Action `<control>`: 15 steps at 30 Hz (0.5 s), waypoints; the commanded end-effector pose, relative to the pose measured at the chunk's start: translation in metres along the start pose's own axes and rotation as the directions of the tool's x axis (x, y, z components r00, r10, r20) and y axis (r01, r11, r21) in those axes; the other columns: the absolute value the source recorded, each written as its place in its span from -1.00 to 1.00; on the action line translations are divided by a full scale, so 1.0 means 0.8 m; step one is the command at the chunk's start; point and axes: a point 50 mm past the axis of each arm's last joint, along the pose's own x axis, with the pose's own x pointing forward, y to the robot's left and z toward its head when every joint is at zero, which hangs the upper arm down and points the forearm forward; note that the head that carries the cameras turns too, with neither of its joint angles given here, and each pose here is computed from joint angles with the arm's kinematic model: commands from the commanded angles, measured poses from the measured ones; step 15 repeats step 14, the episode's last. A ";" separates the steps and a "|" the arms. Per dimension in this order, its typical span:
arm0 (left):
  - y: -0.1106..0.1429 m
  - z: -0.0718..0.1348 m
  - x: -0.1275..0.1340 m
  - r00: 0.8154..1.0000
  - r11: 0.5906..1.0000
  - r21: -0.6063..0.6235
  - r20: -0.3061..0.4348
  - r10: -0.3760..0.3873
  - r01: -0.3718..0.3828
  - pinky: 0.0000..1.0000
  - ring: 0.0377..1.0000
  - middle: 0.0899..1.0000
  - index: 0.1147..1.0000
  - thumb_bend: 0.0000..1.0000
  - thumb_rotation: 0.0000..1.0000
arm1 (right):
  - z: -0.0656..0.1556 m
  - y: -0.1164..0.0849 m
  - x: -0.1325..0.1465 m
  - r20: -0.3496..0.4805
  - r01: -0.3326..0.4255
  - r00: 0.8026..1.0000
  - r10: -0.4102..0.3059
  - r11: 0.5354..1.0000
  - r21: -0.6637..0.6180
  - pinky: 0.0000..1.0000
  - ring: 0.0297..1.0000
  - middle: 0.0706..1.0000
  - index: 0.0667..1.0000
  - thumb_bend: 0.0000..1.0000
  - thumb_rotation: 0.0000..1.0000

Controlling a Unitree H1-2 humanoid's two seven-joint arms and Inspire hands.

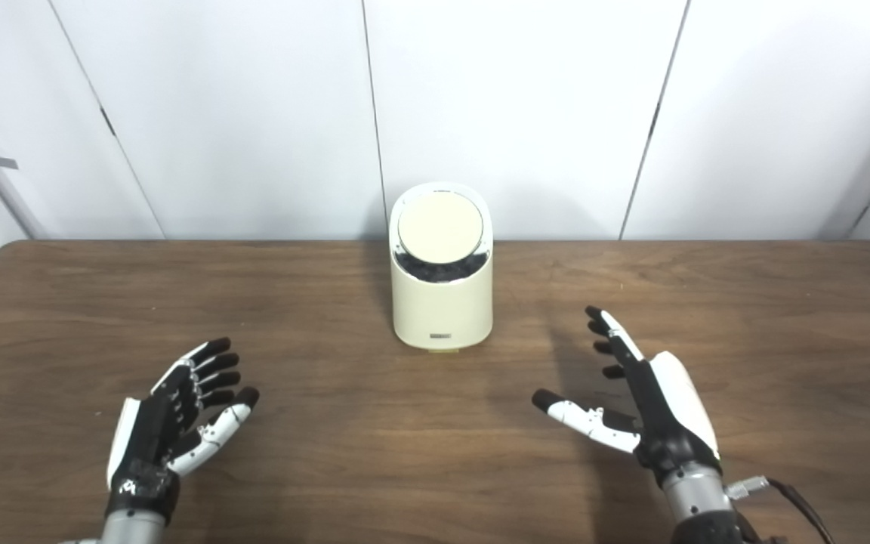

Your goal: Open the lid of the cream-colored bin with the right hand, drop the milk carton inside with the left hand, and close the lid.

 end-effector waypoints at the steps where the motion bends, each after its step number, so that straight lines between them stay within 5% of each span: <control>1: 0.001 0.006 0.004 0.996 0.999 0.012 0.078 0.034 -0.035 0.44 0.50 0.56 0.65 0.21 -0.55 | 0.010 -0.007 0.002 0.074 0.045 0.996 -0.049 0.997 0.062 0.57 0.72 0.75 0.82 0.31 0.34; 8: -0.005 -0.015 0.005 0.988 0.995 0.072 0.145 0.053 -0.064 0.47 0.43 0.49 0.58 0.50 -0.83 | -0.011 -0.017 -0.003 0.031 0.024 0.999 -0.033 0.966 0.256 0.52 0.69 0.76 0.84 0.23 0.28; 15: -0.016 -0.029 0.010 0.984 0.987 0.158 0.177 -0.031 0.002 0.40 0.52 0.54 0.59 0.63 -1.00 | -0.020 -0.028 0.008 0.044 0.012 0.999 -0.030 0.933 0.359 0.48 0.70 0.77 0.85 0.30 0.15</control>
